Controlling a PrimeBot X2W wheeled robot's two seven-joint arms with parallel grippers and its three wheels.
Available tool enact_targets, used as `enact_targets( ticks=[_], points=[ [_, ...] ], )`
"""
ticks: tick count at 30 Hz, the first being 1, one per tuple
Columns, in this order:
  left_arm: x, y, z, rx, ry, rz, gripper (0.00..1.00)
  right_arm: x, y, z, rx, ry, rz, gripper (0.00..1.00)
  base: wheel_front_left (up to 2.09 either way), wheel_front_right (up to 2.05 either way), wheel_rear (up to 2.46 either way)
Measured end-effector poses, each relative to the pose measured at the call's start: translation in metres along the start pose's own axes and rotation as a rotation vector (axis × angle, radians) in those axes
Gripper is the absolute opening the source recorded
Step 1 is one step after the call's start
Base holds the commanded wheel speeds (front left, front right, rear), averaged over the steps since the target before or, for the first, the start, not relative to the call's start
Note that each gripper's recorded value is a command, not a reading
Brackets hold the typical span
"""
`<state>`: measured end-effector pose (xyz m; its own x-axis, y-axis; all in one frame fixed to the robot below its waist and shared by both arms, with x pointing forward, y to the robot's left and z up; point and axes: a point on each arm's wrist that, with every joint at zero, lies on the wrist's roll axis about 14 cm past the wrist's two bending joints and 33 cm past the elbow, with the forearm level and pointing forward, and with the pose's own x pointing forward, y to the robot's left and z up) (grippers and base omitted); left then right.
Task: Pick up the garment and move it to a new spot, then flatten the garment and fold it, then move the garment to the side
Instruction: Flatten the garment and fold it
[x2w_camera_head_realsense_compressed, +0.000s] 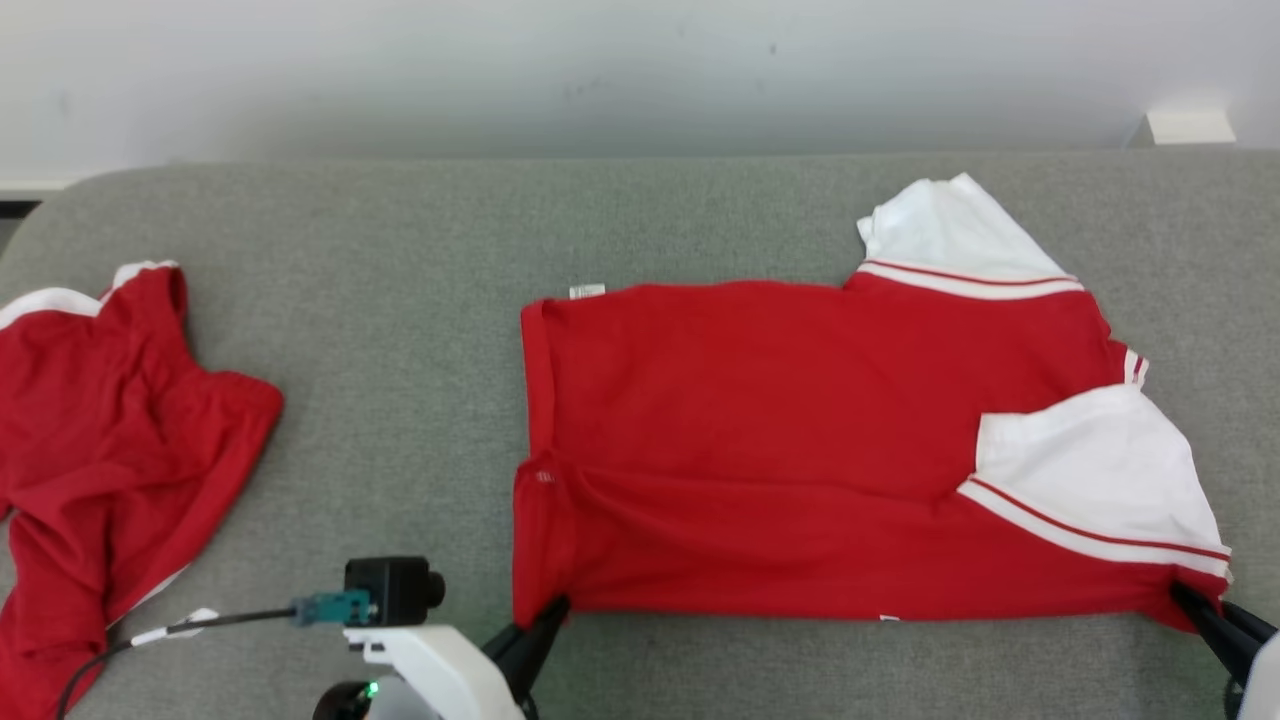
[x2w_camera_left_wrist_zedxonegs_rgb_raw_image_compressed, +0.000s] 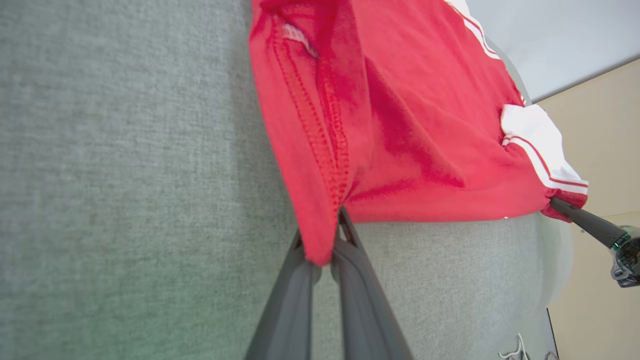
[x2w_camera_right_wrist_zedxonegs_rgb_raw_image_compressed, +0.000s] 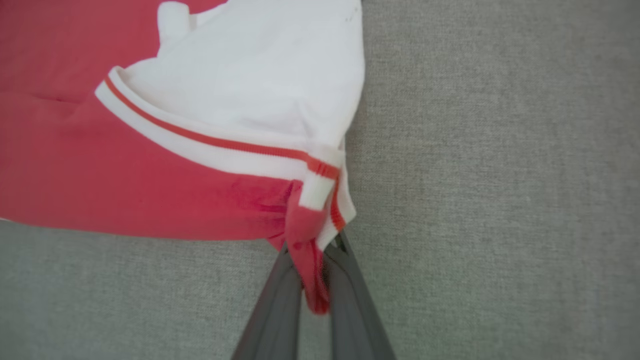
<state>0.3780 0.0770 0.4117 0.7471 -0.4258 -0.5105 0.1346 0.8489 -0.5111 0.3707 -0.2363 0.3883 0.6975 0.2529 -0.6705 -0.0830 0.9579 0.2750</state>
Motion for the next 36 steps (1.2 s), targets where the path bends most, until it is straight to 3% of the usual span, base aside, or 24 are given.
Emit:
enact_targets(
  ticks=[8,15,16,17,18,19,25,29,36],
  points=[
    [-0.041,-0.014,-0.020,0.003,0.050,-0.057,0.00,-0.041,-0.017,-0.007,-0.011,0.029,-0.009,0.00,0.00,0.00,0.00],
    [-0.070,-0.023,-0.054,-0.064,0.127,-0.062,0.00,-0.064,-0.020,-0.056,0.031,0.178,0.000,0.00,0.00,0.00,0.00],
    [-0.071,-0.022,-0.056,-0.065,0.131,-0.054,0.21,-0.065,-0.019,-0.059,0.039,0.184,0.000,0.11,0.00,0.00,0.00],
    [-0.070,-0.021,-0.057,-0.064,0.127,-0.047,0.49,-0.065,-0.019,-0.061,0.050,0.183,0.000,0.29,0.00,0.00,0.00],
    [-0.070,-0.019,-0.058,-0.059,0.125,-0.036,1.00,-0.064,-0.019,-0.061,0.060,0.174,-0.003,0.62,0.00,0.00,0.00],
    [-0.070,-0.016,-0.059,-0.046,0.128,-0.022,1.00,-0.064,-0.021,-0.060,0.057,0.167,-0.013,1.00,0.00,0.00,0.00],
    [-0.074,0.004,-0.048,-0.033,0.102,0.042,1.00,-0.070,-0.041,-0.038,-0.007,0.114,-0.079,1.00,0.00,0.00,0.00],
    [-0.073,0.034,-0.010,0.051,0.019,0.128,1.00,-0.065,-0.037,0.033,-0.071,-0.064,-0.067,1.00,0.00,0.00,0.00],
    [-0.012,0.015,0.063,0.156,-0.084,0.057,1.00,-0.014,-0.013,0.131,-0.214,-0.201,-0.030,1.00,0.00,0.00,0.00]
  ],
)
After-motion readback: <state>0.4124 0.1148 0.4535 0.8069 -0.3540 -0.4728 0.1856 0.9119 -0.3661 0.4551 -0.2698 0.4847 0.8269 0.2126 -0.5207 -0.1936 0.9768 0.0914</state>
